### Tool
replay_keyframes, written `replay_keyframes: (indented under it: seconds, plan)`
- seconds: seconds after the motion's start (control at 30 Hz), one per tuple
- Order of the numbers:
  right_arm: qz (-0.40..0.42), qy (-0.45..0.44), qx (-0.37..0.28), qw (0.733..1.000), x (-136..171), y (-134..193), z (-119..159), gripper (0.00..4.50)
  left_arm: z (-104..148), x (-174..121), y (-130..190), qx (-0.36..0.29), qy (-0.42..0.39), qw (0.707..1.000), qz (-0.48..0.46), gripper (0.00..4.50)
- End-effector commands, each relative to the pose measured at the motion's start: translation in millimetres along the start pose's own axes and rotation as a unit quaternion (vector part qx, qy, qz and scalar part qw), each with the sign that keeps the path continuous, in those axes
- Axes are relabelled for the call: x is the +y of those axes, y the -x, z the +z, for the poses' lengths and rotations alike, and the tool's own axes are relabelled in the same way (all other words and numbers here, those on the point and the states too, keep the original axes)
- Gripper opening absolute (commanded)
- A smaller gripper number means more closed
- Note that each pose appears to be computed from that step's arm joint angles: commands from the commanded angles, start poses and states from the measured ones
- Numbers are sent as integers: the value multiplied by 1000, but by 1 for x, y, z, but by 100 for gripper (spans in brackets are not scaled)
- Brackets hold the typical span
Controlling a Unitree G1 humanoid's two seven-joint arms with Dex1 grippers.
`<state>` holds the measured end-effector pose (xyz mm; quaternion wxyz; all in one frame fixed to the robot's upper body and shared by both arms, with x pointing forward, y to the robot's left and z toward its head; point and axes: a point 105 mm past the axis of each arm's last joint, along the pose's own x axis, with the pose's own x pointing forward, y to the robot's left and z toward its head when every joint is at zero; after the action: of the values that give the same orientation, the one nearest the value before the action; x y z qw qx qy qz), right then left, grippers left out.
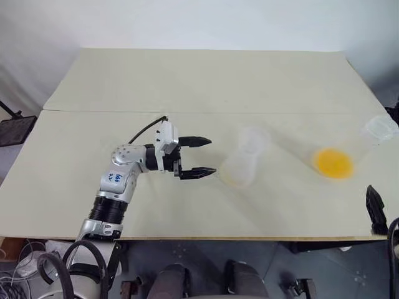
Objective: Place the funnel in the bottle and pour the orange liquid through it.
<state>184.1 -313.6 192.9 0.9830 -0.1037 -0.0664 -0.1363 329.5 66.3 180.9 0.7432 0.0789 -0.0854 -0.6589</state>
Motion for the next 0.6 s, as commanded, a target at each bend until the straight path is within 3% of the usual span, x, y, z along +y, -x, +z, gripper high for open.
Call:
replay_keyframes:
  seconds: [0.03,0.23,0.6]
  plan:
    - [-33,-7,-4,999,-18,-14,1,450,8,-3,-3,-12,-24,1000,-2,448]
    - [-28,-23,-2,999,-29,-44,-4,450,12,-6,-6,-21,-28,999,4,448]
    - [48,-60,-4,997,-22,-61,6,450,12,-19,-6,-26,-18,999,14,448]
